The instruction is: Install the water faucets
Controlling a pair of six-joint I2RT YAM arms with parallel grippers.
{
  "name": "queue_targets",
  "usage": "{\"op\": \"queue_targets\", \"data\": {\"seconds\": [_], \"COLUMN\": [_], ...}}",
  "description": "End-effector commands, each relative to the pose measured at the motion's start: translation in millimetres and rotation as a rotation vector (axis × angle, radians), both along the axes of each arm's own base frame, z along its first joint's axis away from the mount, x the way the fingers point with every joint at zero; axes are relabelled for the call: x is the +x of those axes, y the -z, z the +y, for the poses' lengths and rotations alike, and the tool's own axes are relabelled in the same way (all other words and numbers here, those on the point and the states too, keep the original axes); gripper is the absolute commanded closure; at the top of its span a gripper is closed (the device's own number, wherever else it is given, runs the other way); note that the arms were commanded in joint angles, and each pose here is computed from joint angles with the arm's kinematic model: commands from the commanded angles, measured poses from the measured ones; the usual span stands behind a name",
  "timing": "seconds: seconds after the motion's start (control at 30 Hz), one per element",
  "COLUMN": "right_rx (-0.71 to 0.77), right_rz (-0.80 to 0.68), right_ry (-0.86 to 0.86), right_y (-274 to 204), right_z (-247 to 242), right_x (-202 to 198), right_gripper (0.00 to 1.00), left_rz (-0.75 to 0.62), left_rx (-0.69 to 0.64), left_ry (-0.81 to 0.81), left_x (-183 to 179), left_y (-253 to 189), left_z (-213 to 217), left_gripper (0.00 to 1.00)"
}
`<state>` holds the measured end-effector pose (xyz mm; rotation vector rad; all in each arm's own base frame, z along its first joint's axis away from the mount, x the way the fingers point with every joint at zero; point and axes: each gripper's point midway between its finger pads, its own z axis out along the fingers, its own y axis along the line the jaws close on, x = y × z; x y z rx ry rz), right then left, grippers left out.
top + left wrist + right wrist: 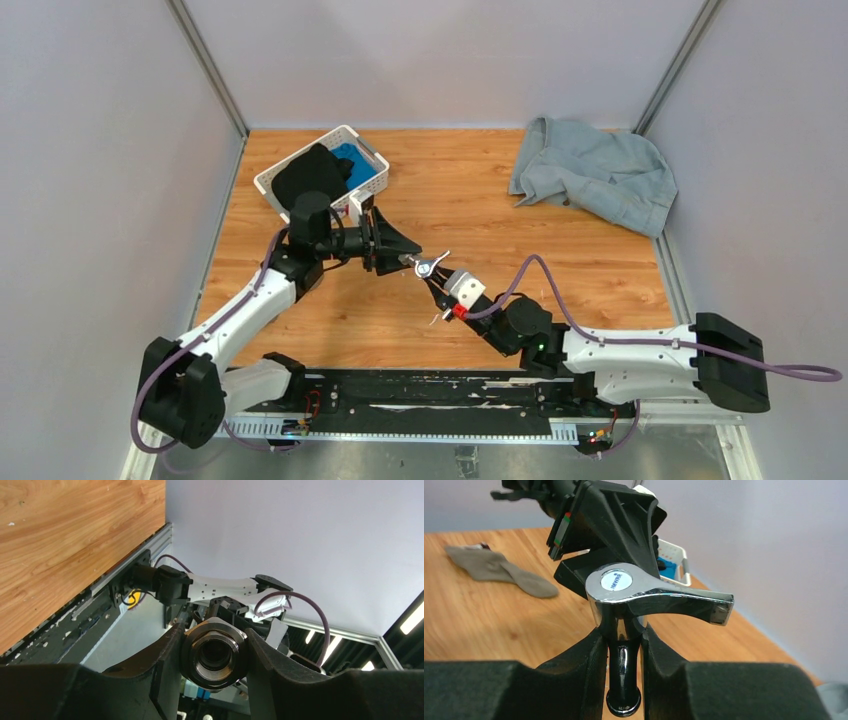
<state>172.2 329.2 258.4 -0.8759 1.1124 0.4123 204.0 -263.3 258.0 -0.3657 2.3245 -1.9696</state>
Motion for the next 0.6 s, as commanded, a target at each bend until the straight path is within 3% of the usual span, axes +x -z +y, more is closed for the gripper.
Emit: {"op": "queue_targets", "data": {"seconds": [0.0,0.43,0.5,0.57], "right_rx": [0.35,0.885,0.96,0.99], "right_rz": [0.304,0.879,0.96,0.994], "right_ry": [-0.03,0.003,-0.016,-0.037], "right_y": [-28.6,-30.1,-31.0,-31.9], "right_z": [2.6,-27.4,-33.5,-39.2], "right_x": [-3.9,8.7,13.0,14.2], "right_gripper": [1.0,1.0,0.89,0.67], "left_rz": [-0.12,-0.277,-0.301,-0.308], "left_rx": [-0.04,-0.012,-0.001,0.003], "left_ry": [-0.089,-0.229,-0.237,-0.253], "left_x": [10.2,26.4,29.1,32.2], "left_y": [-21.0,-22.4,-21.3,-21.5], "left_z": [4.4,14.0,14.5,15.3], "left_gripper": [1.0,1.0,1.0,1.0]}}
